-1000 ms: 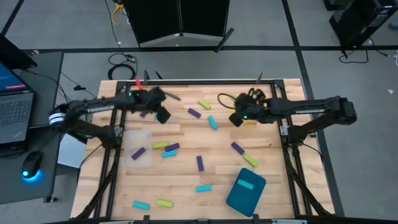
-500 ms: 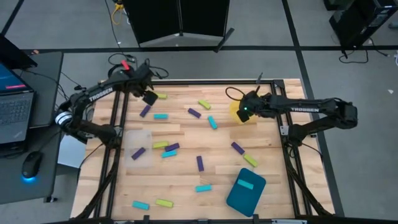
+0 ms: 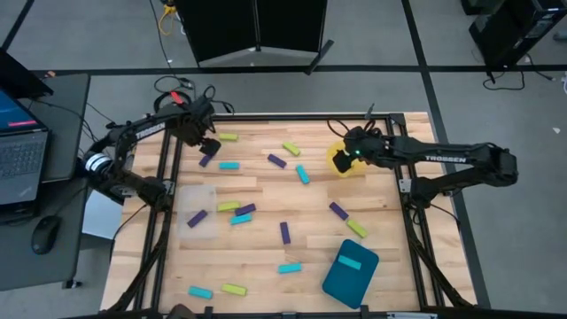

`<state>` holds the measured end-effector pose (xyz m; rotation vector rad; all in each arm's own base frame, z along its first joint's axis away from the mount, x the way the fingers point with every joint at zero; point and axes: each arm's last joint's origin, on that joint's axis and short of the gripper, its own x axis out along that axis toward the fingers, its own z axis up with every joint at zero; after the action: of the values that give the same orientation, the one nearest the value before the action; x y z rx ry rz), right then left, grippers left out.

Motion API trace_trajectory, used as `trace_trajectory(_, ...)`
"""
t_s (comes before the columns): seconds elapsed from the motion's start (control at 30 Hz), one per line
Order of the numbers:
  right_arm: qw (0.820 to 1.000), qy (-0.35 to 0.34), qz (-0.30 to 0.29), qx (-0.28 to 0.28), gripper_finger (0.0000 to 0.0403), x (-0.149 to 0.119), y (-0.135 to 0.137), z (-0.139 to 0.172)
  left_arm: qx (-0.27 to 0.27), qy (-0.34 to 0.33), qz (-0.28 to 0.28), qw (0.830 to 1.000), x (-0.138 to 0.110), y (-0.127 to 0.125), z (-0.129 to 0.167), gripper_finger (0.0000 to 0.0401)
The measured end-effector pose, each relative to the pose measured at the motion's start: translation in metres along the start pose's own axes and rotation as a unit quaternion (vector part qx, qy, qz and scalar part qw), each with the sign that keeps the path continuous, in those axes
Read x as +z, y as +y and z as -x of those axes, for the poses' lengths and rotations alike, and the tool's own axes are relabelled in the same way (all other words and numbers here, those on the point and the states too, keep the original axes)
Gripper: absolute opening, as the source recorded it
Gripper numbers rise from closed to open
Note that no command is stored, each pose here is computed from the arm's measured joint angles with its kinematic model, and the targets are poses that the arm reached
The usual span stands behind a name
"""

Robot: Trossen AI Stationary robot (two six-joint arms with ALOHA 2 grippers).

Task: Sort blocks
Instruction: Put the violet block into the transparent bin

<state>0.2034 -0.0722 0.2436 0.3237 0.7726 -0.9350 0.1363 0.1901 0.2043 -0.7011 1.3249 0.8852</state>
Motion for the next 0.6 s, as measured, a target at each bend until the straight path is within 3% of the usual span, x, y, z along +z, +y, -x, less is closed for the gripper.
trace_trajectory(0.6, 0.999, -0.034, 0.005, 0.041, 0.0323, 0.000, 0.014, 0.010, -0.019, 0.002, -0.021, 1.000, -0.029, -0.011, -0.057, 0.0244)
